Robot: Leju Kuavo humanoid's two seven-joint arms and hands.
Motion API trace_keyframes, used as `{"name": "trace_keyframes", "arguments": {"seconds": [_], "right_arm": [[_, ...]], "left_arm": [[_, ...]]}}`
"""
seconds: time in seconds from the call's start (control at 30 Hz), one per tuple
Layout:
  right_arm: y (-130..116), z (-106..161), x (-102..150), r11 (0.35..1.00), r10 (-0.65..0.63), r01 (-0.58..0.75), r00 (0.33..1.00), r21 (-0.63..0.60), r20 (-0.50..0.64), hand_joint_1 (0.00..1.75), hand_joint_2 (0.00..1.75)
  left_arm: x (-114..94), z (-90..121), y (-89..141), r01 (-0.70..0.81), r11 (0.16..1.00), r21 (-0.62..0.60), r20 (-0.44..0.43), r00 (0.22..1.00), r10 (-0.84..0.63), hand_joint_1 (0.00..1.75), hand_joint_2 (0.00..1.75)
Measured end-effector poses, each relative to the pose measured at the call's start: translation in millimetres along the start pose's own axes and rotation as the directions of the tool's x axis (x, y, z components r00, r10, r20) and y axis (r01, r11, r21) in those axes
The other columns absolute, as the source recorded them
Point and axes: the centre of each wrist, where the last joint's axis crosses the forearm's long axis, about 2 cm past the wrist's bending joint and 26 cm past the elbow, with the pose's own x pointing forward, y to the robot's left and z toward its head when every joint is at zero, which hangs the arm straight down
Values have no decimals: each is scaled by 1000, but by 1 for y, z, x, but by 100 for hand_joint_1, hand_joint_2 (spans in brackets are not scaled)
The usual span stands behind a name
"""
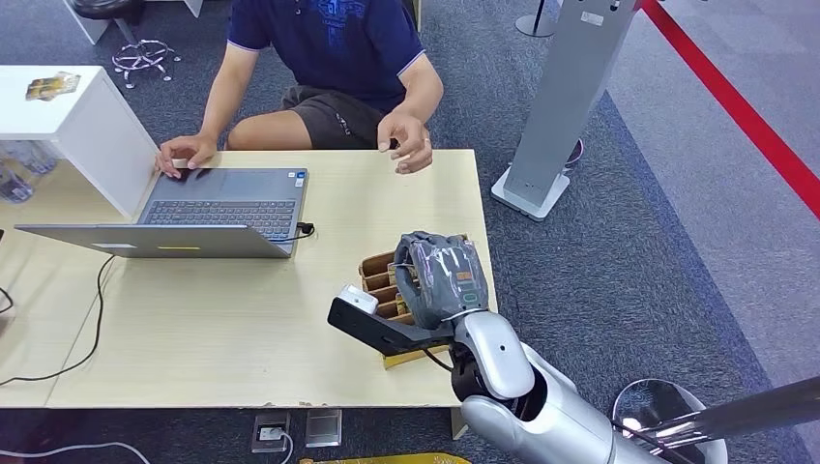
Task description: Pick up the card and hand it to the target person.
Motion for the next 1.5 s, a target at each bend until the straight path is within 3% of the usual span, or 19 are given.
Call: {"name": "trace_keyframes", "arguments": {"seconds": [0.17, 0.33, 0.53, 0.77, 0.9, 1.13, 1.5], "right_arm": [[-16, -25, 13, 996, -4, 17, 990, -85, 142, 141, 175], [-13, -60, 26, 985, 29, 15, 967, -172, 255, 141, 175], [3, -90, 34, 982, 94, -44, 957, -185, 274, 141, 175], [27, -103, 34, 985, 146, -115, 953, -129, 264, 141, 175], [41, -102, 32, 986, 160, -143, 955, -85, 251, 0, 175], [54, -102, 24, 986, 168, -165, 962, -34, 213, 0, 175], [53, -103, 16, 988, 156, -150, 971, -42, 183, 0, 175]], "left_arm": [[1, 0, -1, 20, 1000, -5, 6, 1000, -19, 0, 0], [2, 0, -2, 37, 999, -13, 19, 999, -37, 0, 0], [2, 0, -3, 48, 999, -15, 19, 999, -48, 0, 0], [2, 0, -3, 41, 999, -6, 12, 999, -41, 0, 0], [1, 0, -4, 33, 999, -1, 3, 999, -33, 0, 0], [0, 0, -4, 43, 999, -2, 17, 999, -43, 0, 0], [0, 0, -4, 38, 999, -7, 26, 999, -38, 0, 0]]}}
